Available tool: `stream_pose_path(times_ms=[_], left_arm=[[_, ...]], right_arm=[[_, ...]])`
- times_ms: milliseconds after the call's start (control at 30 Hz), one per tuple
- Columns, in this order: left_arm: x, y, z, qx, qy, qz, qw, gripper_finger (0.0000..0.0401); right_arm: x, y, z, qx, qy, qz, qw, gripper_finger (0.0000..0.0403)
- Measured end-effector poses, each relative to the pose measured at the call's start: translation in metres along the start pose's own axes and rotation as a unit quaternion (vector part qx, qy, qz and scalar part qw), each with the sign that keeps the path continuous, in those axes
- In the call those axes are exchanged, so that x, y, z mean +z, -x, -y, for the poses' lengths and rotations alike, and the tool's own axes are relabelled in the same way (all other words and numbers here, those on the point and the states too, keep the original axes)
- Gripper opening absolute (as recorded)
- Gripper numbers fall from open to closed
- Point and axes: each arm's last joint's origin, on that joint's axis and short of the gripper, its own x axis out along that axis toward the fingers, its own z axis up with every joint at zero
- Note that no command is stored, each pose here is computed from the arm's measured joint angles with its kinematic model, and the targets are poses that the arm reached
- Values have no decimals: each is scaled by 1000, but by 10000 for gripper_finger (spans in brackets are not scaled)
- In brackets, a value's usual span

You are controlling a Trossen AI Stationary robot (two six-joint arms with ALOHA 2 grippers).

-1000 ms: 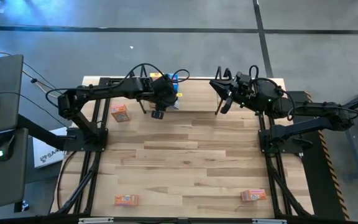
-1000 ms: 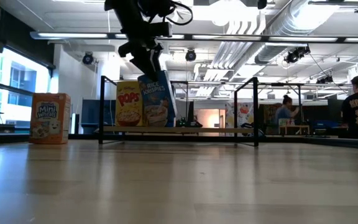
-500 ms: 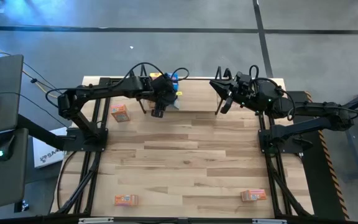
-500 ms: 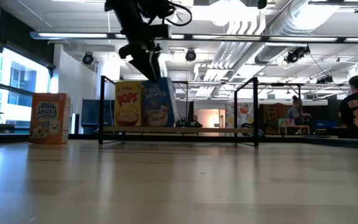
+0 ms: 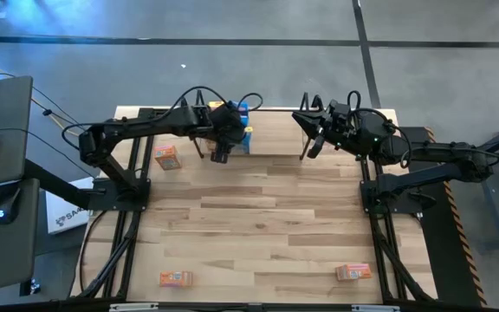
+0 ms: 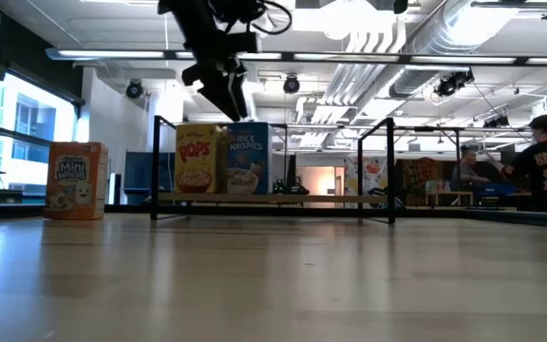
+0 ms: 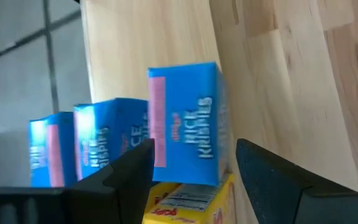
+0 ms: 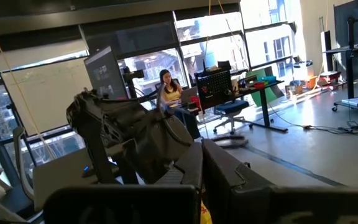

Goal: Stack cereal on shelf
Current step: Put the blue cereal box on the shelf aligned with the other blue cereal boxes

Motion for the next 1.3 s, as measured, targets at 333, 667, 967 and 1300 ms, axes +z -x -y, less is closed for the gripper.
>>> stream_pose_path(times_ms=[333, 667, 967, 1300], left_arm=[[-1, 72, -10, 3, 127, 162, 978, 172], [-44, 134, 0, 36, 254, 370, 893, 14], [-96, 126, 45, 33, 355, 556, 750, 1], [-115, 121, 60, 6, 397, 630, 667, 1]], right_arm=[[-21, -19, 1, -23, 4, -35, 999, 0], [-76, -72, 16, -46, -13, -223, 974, 0], [-124, -107, 32, -95, 36, -399, 911, 0], [-195, -123, 45, -136, 63, -472, 869, 0]])
